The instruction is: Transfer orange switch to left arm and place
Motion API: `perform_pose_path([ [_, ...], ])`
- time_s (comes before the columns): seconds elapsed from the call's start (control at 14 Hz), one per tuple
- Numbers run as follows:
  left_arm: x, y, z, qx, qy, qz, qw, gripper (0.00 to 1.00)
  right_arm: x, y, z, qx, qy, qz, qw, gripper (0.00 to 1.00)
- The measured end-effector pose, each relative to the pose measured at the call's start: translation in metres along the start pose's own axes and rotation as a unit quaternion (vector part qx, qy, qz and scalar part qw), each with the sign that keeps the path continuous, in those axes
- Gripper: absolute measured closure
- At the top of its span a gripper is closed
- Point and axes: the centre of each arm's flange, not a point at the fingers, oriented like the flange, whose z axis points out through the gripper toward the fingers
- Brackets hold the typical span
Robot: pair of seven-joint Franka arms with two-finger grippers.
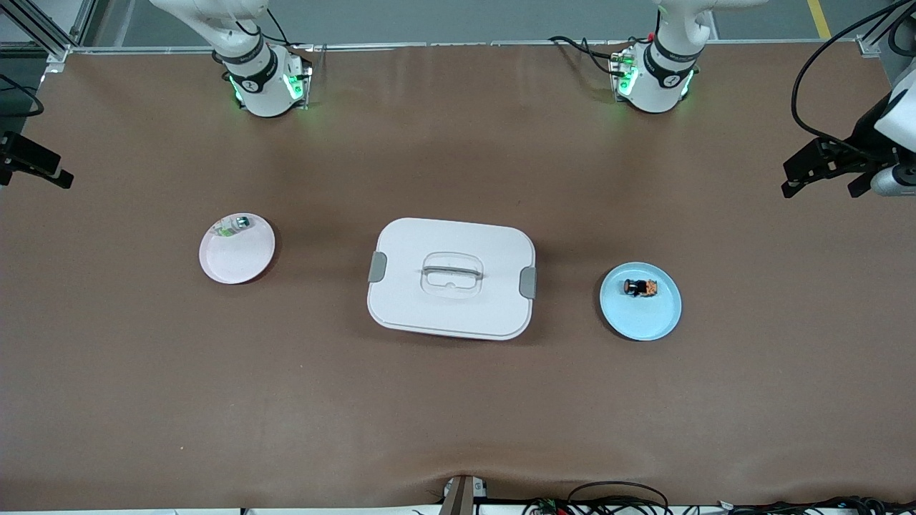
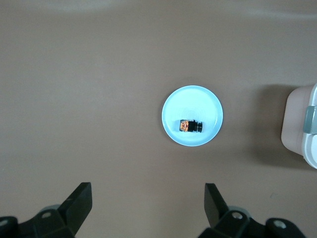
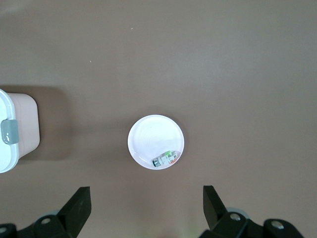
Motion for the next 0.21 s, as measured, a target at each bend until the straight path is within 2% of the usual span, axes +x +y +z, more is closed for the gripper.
perform_pose_path([
  [0.21, 0.0002, 0.0002, 0.0007, 0.000, -0.001, 0.000, 1.000, 0.00, 0.0000, 0.0000, 0.0000, 0.000, 0.000, 0.000, 1.000, 0.00],
])
